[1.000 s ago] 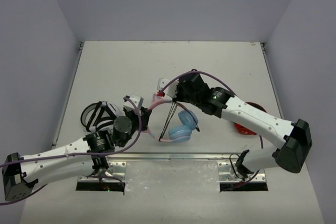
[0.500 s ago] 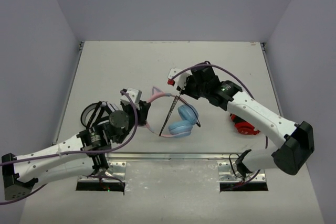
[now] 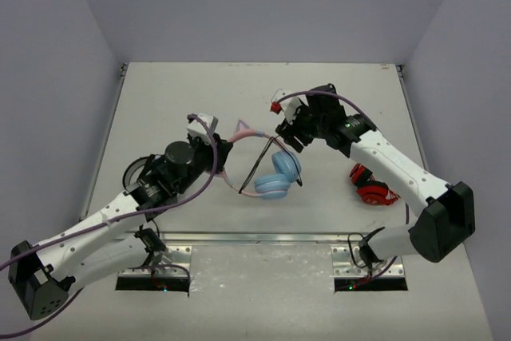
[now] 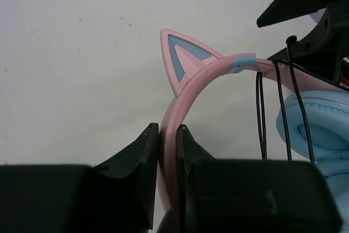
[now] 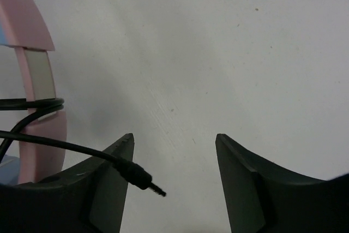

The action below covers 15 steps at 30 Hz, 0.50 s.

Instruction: Wrap the headphones

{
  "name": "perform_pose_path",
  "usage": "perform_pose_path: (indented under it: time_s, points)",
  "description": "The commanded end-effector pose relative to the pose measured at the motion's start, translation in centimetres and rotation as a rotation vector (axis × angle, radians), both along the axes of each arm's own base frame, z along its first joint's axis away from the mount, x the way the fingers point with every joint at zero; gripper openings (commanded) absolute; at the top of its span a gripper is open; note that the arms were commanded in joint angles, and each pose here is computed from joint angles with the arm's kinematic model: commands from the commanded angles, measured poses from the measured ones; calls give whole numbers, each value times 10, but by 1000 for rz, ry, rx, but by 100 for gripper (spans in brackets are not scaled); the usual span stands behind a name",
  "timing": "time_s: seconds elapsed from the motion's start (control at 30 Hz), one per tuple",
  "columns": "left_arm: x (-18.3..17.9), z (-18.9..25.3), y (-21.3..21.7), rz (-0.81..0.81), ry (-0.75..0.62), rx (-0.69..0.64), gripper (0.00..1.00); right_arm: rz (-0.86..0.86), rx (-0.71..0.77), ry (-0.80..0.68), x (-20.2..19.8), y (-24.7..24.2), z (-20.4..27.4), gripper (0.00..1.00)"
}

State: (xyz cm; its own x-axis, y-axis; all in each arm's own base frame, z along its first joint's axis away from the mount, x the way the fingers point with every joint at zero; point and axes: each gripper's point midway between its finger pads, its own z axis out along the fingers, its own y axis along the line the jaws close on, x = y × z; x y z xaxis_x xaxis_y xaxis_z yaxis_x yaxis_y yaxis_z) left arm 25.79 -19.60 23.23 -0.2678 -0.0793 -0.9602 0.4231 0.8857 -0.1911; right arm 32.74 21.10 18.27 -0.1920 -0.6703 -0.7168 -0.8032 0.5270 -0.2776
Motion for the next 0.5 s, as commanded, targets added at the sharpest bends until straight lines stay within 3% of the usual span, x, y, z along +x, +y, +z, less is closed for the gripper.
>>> perform_pose_path:
  time_s: [0.0,0.33,0.37,0.4,0.47]
  points:
    - [2,74,-31,-144,-145,-203,0,3,114,51,6,11,13,65]
    - [14,92,-30,-206,-178,-273,0,-98,246,262,17,3,-19,69]
    - [17,95,-28,-212,-184,-282,0,-106,259,285,17,3,-23,77]
    - [21,96,-24,-215,-185,-284,0,-129,289,318,18,1,-25,99]
    - [30,95,-20,-210,-174,-288,0,-167,299,347,21,-2,-37,99]
